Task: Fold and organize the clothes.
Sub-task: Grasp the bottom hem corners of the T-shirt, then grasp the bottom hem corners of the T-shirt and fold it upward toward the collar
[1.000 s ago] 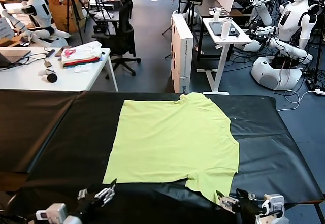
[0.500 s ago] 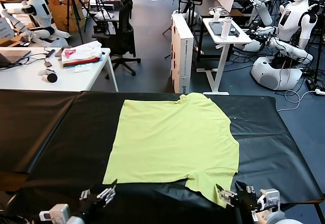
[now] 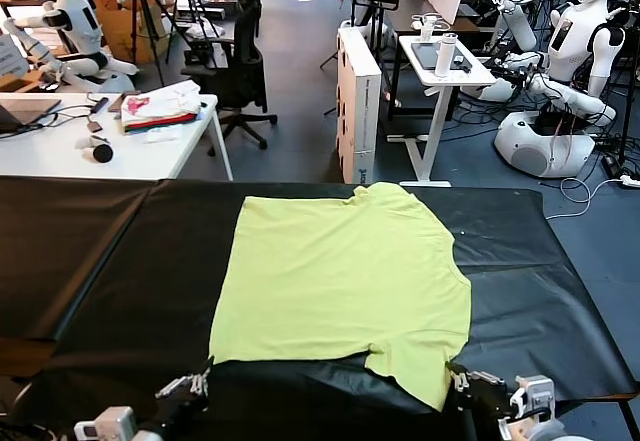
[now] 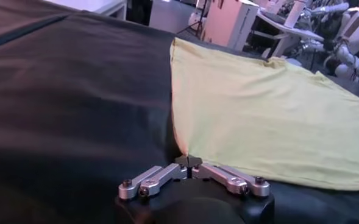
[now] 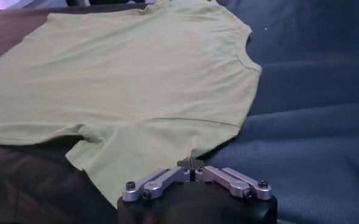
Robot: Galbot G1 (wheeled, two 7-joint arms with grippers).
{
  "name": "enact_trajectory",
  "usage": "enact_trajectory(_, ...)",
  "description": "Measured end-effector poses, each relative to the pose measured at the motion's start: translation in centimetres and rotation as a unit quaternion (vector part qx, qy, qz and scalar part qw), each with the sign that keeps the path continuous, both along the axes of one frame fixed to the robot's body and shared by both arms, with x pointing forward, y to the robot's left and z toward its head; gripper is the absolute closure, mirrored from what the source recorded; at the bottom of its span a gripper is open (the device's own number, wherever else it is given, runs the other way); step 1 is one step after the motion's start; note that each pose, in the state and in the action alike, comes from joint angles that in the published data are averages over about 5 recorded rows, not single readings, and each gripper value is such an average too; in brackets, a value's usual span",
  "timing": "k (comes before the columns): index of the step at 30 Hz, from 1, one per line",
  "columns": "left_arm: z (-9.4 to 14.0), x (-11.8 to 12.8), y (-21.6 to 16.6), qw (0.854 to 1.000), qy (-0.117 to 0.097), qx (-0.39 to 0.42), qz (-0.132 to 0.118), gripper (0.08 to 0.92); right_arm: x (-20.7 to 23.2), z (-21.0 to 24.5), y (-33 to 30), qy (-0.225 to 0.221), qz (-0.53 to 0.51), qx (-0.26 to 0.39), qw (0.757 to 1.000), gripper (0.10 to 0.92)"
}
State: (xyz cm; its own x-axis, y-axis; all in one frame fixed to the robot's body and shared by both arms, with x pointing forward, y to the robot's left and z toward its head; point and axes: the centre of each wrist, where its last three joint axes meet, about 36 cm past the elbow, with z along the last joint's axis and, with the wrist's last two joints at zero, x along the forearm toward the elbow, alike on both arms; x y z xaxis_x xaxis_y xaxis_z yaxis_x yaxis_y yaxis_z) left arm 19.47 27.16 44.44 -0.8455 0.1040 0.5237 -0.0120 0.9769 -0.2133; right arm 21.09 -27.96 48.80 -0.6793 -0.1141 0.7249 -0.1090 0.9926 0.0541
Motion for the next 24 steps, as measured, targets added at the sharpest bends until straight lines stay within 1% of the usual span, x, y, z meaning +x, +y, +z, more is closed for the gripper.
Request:
enact_trajectory(3,0.5,-0.7,0.0,1.0,0.001,0.001,0.003,0.851,-0.6,0.2,0.3,0.005,-0.001,0.002,1.0,0.884)
enact_trajectory(5,0.7,-1.1,0.0,1.0,0.002,0.002,0.006,0.851,-0.8,0.4,0.4,0.0,-0.002,0.006,1.0,0.884)
enact_trajectory(8,0.8,-1.4,0.1,1.0,0.001,0.001,0.012,0.851,-0.6,0.5,0.4,-0.022,-0.003,0.022,1.0,0.884)
enact_trajectory(10,0.8,-1.4,0.0,1.0,-0.005,-0.002,0.016,0.851,-0.2,0.5,0.3,-0.043,-0.002,0.033,0.999,0.884)
enact_trajectory(13,0.6,-1.1,-0.1,0.999,-0.021,-0.014,0.023,0.851,1.1,0.3,-0.1,-0.074,0.001,0.046,0.996,0.884)
enact_trajectory(16,0.1,-0.3,-0.2,0.998,-0.039,-0.033,0.032,0.851,2.9,0.1,-0.5,-0.1,0.006,0.054,0.994,0.884)
enact_trajectory(20,-0.7,1.5,-0.3,0.996,-0.061,-0.052,0.041,0.851,5.8,-0.8,-1.2,-0.126,0.007,0.061,0.99,0.884)
enact_trajectory(24,-1.3,4.1,-0.4,0.993,-0.087,-0.063,0.053,0.851,8.7,-2.1,-2.0,-0.148,-0.001,0.066,0.987,0.884)
